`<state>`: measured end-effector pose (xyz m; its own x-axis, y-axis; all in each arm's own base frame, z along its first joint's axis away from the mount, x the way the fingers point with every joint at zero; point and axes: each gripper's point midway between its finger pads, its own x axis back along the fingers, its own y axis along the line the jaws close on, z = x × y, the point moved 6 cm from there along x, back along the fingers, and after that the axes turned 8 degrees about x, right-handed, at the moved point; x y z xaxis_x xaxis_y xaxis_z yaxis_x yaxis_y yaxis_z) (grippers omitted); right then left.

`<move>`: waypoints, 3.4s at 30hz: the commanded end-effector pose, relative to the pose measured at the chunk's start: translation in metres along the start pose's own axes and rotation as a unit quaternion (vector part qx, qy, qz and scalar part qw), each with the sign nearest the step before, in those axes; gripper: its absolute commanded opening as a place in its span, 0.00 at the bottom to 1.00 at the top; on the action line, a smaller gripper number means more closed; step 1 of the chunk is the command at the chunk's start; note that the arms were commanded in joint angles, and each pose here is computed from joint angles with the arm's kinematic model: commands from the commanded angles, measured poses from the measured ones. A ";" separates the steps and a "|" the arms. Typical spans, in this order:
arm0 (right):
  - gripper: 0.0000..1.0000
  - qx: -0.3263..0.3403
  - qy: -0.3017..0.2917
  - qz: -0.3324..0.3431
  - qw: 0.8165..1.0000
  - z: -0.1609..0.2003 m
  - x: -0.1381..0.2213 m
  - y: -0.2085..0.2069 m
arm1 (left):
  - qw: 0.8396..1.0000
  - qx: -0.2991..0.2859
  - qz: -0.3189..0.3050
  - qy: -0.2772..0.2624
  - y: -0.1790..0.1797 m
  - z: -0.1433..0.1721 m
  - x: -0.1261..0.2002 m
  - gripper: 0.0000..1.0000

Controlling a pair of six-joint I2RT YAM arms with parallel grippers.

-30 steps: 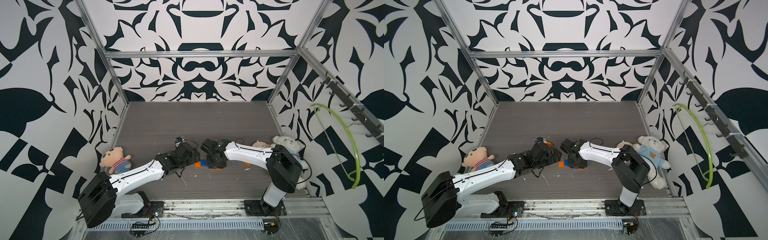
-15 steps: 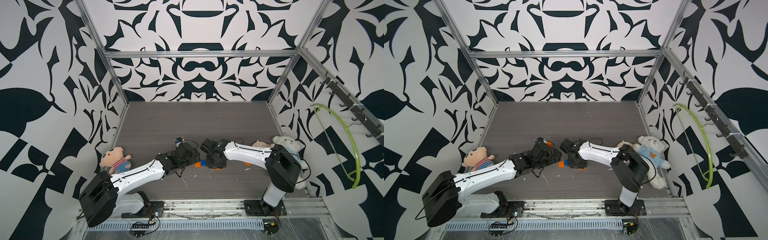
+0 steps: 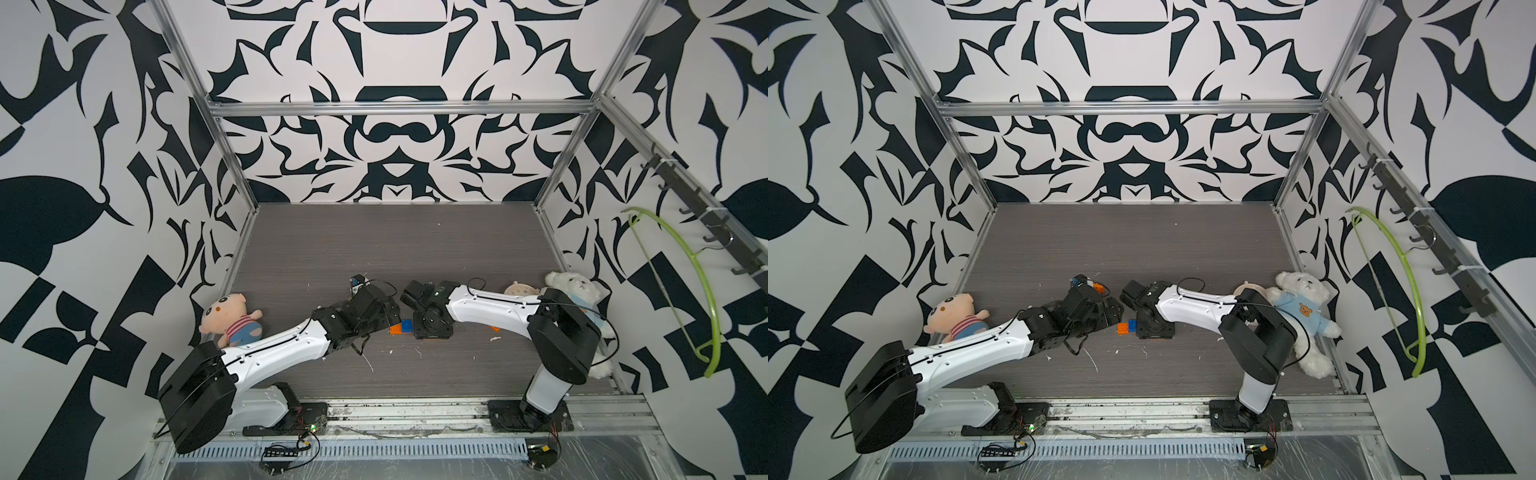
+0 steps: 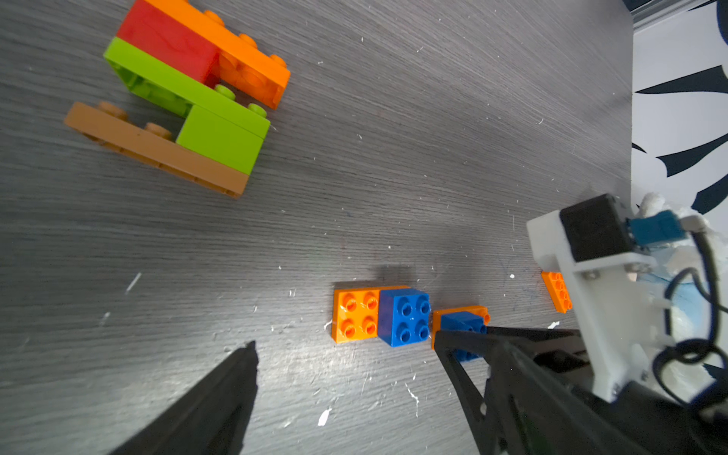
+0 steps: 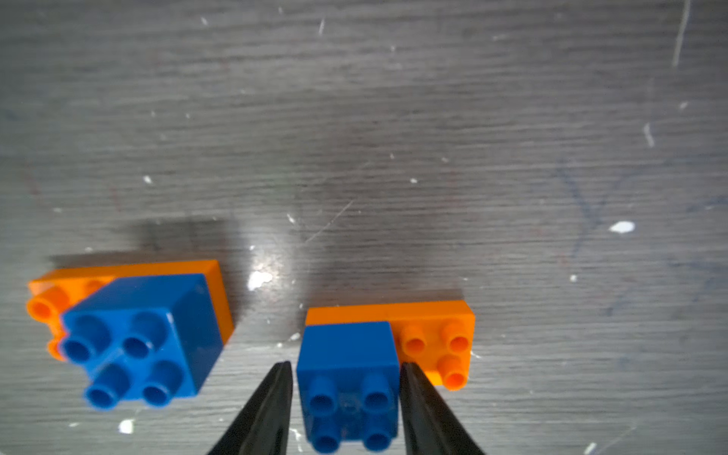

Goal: Assemble the number 5 with lego
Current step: Assemble the lego brick with the lego brick, then adjust the lego brick at the center of the board.

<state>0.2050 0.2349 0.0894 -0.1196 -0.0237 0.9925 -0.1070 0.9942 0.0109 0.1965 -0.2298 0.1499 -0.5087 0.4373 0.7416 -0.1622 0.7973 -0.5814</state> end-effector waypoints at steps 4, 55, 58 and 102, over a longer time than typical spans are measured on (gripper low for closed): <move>0.56 0.003 -0.047 -0.002 0.999 -0.006 0.038 -0.008 | 1.000 -0.006 0.006 -0.002 -0.010 -0.005 0.003 0.99; 0.54 -0.021 -0.004 0.051 0.998 0.022 0.006 -0.047 | 0.999 -0.030 0.016 0.035 -0.022 0.006 -0.016 0.99; 0.55 -0.021 -0.036 0.035 0.998 0.009 0.025 -0.042 | 0.999 -0.033 0.018 0.035 -0.024 0.005 -0.015 0.99; 0.86 -0.234 -0.050 0.018 0.971 -0.004 0.031 -0.181 | 0.969 -0.167 0.101 0.152 -0.152 0.038 -0.063 0.99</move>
<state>0.2266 0.0593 0.1169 -0.2118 0.0471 0.9762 0.3631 0.9311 0.0339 0.2278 -0.3826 0.1798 -0.2830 0.6476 0.7074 0.1892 0.7608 -0.6208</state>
